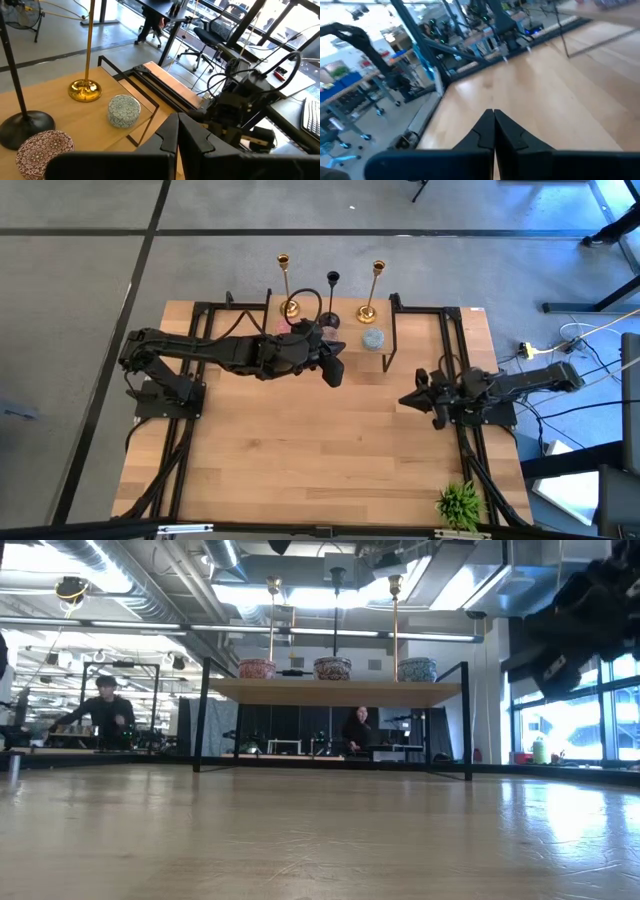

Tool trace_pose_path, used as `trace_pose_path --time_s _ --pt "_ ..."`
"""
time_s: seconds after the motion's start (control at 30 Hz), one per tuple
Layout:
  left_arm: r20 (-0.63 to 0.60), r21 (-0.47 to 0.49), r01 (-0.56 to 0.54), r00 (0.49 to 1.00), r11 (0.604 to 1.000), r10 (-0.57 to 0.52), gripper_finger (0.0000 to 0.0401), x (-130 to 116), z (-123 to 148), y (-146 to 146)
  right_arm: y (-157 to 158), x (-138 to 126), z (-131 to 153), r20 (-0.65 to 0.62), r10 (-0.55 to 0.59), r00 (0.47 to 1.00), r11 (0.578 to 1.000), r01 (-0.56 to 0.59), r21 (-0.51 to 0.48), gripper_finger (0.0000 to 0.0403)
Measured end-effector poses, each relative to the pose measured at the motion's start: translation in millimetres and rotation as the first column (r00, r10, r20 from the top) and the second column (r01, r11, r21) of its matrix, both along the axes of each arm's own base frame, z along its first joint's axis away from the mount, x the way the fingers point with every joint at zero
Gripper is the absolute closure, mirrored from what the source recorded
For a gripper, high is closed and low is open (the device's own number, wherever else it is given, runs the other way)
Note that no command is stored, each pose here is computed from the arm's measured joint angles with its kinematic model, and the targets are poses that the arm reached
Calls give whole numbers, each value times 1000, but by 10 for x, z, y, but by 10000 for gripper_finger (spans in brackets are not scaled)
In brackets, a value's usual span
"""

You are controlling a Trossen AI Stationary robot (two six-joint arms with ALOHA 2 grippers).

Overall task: Pick & Place candle stick holders
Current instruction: Return to Home Position

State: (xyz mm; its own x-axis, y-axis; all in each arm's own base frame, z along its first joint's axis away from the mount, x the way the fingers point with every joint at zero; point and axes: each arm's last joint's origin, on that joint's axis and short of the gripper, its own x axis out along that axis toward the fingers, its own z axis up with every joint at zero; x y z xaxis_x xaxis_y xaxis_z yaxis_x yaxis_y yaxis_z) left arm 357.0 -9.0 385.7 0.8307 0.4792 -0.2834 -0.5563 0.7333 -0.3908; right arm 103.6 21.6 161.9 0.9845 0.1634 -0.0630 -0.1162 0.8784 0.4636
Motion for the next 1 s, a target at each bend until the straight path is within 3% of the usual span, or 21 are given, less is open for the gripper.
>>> trace_pose_path --time_s 0.3,1.0 --pt "-16 1 2 1000 1000 -2 398 -5 -14 -5 -69 20 -61 -54 -103 993 993 100 -58 403" --pt "-98 -13 64 993 998 -65 399 145 -226 -30 -75 35 -83 -76 -104 992 991 96 -93 403"
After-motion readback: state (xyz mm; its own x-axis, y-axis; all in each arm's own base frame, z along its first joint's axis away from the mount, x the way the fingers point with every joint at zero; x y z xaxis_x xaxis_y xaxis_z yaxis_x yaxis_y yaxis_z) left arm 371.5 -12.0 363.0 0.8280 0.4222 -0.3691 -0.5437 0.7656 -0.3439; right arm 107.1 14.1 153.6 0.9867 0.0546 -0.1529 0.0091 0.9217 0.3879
